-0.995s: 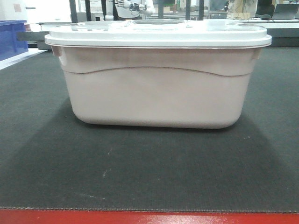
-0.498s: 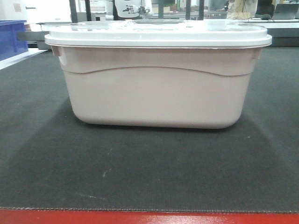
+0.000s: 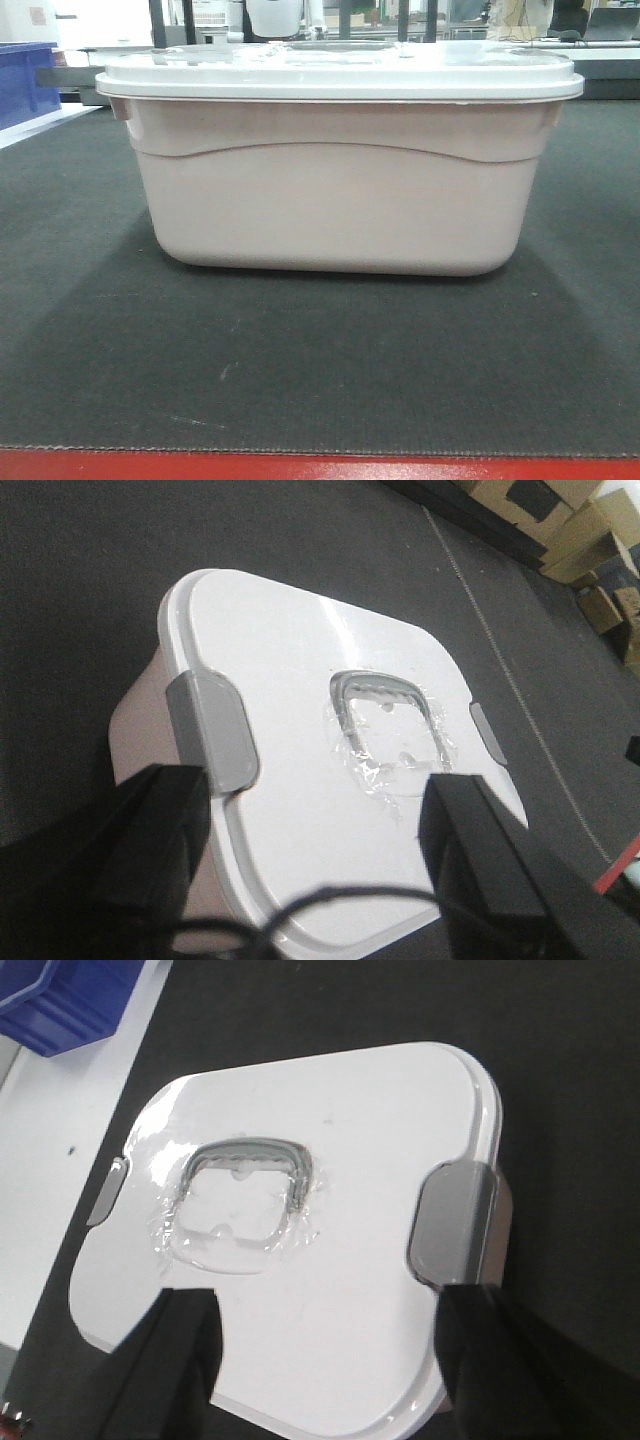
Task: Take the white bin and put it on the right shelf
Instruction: 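Close both grippers on the white lid rim at opposite ends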
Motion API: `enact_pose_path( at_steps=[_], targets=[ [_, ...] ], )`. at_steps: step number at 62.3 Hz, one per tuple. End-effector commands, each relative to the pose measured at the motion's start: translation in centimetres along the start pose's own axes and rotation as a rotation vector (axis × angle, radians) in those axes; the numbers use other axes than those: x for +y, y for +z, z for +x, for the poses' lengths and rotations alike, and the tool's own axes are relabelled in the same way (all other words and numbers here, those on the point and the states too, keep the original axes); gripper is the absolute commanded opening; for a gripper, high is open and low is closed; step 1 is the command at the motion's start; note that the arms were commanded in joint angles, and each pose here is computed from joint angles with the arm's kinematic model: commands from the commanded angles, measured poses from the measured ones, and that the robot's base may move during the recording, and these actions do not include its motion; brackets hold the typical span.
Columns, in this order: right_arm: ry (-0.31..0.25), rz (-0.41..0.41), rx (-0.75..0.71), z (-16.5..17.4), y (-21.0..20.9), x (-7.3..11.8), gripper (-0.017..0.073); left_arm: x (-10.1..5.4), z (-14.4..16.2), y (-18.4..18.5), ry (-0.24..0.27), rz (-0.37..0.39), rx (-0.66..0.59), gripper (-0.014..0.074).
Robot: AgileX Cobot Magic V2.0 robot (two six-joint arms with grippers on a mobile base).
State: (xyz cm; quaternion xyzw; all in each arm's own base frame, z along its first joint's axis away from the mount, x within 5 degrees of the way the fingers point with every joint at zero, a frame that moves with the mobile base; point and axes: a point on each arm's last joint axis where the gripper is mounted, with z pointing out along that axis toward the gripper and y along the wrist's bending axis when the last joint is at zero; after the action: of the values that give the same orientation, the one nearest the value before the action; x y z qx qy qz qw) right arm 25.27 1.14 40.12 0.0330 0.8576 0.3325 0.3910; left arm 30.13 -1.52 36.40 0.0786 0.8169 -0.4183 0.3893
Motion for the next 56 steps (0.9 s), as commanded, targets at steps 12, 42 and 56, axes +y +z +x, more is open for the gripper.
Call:
enact_pose_path(
  at_steps=[12,42,56],
  targets=[
    [0.042,-0.318,0.036,-2.5,0.8,-5.2,0.0544,3.3,-0.7,2.9,-0.111,0.214,-0.018,0.0360],
    [0.209,-0.462,0.168,-1.3,10.2,-10.0,0.0637,5.2,-2.7,8.5,-0.093,0.309,0.056,0.0360],
    [0.206,-0.493,0.208,-0.6,12.1,-9.5,0.0637,5.7,-2.2,9.7,-0.119,0.329,0.092,0.0360]
  ],
)
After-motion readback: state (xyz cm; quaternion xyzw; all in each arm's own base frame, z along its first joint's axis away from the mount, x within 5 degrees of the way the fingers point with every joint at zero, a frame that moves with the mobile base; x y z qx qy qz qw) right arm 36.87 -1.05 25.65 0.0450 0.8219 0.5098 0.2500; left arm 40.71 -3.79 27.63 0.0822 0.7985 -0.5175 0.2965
